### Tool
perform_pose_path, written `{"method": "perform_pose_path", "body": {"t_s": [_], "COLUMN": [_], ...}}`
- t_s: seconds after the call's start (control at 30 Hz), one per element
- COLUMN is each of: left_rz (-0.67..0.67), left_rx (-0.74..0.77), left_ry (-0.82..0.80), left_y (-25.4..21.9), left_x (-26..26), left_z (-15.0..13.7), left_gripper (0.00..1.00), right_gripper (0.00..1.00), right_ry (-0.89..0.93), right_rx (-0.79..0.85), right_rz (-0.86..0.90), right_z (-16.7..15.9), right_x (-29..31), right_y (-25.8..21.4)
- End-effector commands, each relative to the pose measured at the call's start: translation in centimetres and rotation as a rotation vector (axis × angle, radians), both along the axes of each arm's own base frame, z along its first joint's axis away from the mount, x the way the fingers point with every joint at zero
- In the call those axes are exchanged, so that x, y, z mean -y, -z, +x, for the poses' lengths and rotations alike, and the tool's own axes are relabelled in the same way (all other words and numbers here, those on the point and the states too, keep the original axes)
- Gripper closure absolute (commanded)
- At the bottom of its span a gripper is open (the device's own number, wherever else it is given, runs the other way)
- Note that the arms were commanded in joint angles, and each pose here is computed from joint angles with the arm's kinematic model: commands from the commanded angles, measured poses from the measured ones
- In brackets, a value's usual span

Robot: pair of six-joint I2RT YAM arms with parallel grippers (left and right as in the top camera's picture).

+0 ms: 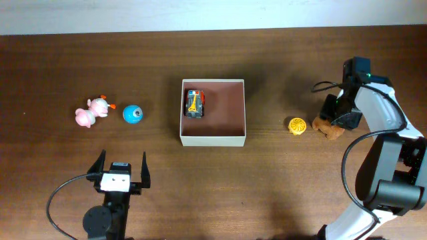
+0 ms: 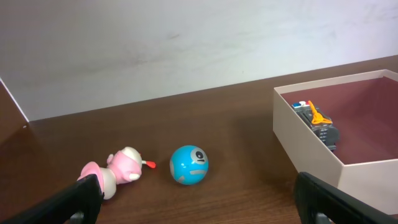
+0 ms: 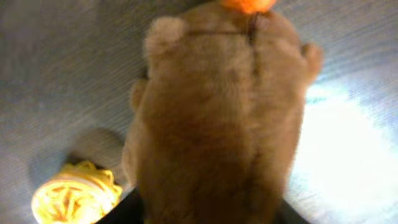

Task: Pack container
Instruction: 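Grasp the brown plush bear with the right gripper and lift it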

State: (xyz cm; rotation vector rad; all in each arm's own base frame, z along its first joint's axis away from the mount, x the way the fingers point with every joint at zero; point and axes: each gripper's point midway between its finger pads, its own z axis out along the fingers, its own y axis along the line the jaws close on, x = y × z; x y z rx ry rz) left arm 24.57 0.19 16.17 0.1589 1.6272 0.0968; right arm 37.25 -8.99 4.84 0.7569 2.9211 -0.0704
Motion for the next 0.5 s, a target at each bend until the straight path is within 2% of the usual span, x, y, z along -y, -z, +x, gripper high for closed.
{"method": "perform_pose_path", "body": {"t_s": [0.0,0.07,0.23,0.33,0.47], "left_rz": [0.012,0.012,0.012,0.012,0.012], "left_rx": [0.000,0.000,0.000,0.000,0.000], "left_ry": [0.000,0.000,0.000,0.000,0.000], "left_y": [0.1,0.2,0.2,0.2,0.2], "left_x": [0.0,0.0,0.0,0.0,0.0], "left_z": [0.0,0.0,0.0,0.0,0.0], "left_gripper": [0.00,0.00,0.00,0.00,0.00], "right_gripper": [0.74,0.80,0.85,0.89,0.89], "right_ry": [0.008,0.008,0.007,0.001,-0.046], "right_rx": [-0.004,-0.005,-0.009,0.006,0.057], "right_rz": [0.011,0.011,0.020,0.054,0.130], "right_z": [-0.3,-0.3,-0.2,0.5,1.9], "right_x": [-0.1,-0.1,-0.2,-0.7,-2.0], "right_y": [0.5,0.5,0.0,-1.7,-5.1]}}
